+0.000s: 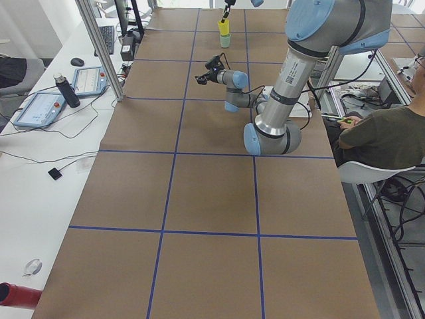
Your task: Transfer and stack yellow cup on green cup
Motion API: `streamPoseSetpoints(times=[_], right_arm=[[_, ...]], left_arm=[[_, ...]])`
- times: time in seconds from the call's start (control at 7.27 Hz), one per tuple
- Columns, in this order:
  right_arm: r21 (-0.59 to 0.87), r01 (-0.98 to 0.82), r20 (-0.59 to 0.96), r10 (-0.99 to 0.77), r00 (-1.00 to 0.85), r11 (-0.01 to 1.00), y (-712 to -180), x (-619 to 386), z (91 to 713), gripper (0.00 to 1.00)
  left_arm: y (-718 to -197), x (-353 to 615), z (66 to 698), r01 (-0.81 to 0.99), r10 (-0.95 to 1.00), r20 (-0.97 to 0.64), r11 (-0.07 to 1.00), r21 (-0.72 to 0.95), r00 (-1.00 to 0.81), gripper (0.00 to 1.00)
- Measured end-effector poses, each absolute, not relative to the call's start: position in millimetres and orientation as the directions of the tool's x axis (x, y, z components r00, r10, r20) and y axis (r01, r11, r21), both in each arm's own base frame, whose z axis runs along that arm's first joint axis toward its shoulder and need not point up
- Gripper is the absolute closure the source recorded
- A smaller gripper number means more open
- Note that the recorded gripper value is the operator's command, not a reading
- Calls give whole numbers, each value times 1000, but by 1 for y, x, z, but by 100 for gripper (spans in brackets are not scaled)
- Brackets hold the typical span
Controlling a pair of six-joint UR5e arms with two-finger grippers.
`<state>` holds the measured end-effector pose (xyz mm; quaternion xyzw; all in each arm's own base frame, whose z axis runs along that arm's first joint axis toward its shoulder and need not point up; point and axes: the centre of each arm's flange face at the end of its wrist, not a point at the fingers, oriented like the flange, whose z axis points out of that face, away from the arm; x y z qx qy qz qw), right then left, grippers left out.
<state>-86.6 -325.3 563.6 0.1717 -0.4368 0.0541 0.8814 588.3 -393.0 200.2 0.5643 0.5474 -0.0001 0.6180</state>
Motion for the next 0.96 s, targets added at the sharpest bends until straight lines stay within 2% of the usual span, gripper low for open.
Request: streamPoseSetpoints(times=[0.14,0.28,0.41,0.55,0.69,0.96], right_arm=[[253,-244,790,-55,610,936,-328,-89,564,96],[250,-240,790,-54,611,938,-329,-90,568,79],[246,-233,788,-54,613,941,-329,-91,572,45],[241,-227,789,-54,612,943,-328,-92,574,33],[238,-223,790,-55,610,945,-328,-92,575,0],[237,-220,792,-57,608,946,-328,-93,575,0]], left_arm=[[-393,588,201,621,614,-683,369,691,396,0],[-393,588,200,623,612,-686,372,688,392,0],[-392,588,200,624,612,-688,373,686,390,0],[-392,588,200,625,612,-689,374,685,389,0],[-392,589,200,626,612,-689,375,684,388,0],[-396,587,202,627,604,-692,373,684,396,0]])
